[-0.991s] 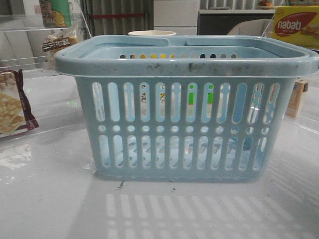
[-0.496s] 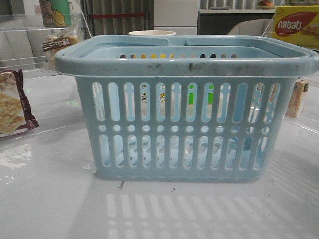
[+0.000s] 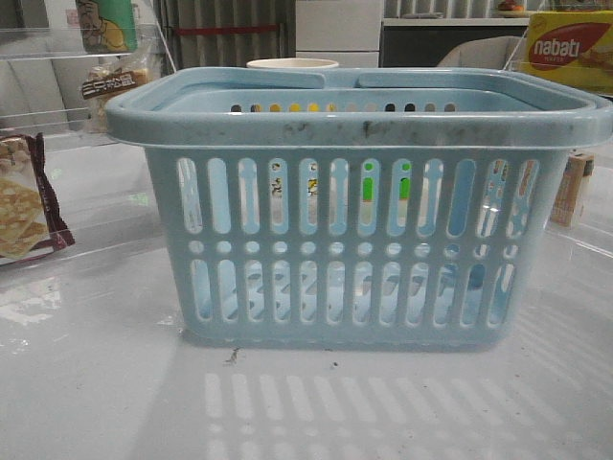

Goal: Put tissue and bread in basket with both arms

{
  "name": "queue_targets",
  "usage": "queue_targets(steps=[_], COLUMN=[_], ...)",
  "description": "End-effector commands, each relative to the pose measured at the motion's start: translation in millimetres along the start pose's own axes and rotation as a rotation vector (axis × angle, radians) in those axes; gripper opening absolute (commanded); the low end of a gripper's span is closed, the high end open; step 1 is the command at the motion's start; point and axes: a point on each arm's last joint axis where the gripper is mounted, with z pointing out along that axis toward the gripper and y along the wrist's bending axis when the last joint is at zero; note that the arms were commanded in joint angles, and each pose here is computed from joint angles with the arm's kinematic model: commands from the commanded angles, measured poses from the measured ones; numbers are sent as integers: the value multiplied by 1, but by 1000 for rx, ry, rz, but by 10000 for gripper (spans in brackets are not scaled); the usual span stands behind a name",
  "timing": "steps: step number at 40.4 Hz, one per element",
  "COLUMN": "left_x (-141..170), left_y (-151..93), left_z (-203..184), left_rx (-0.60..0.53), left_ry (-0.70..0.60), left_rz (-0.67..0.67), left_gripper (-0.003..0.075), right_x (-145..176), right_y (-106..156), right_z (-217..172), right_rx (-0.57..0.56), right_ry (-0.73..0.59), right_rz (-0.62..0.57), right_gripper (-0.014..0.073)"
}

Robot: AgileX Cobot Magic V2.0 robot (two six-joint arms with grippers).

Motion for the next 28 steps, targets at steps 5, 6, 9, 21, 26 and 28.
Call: queue_targets(steps=[5,6,9,21,26,28], left_x=[-16,-16,-16,-16,-16,-16], left_y=[0,0,0,0,0,0], left_z=[-4,-4,-4,-4,-4,-4], left_rx=[-2,-2,-2,-2,-2,-2], left_ry=[-106,-106,-106,-107,-107,-107], left_rz=[-7,-7,-7,-7,-7,-7], left_gripper=[528,528,528,528,528,528], right_x=[-35,-37,-41,-52,-59,-62], right_y=[0,0,0,0,6,10], right_z=[11,16,27,28,5,-10], right_rx=[-11,-13,-13,-16,-34,-44], right_ry=[-144,-143,-151,-158,-183,-205], right_rz=[16,20,21,24,23,16], right_gripper=[571,570,568,224,210,210])
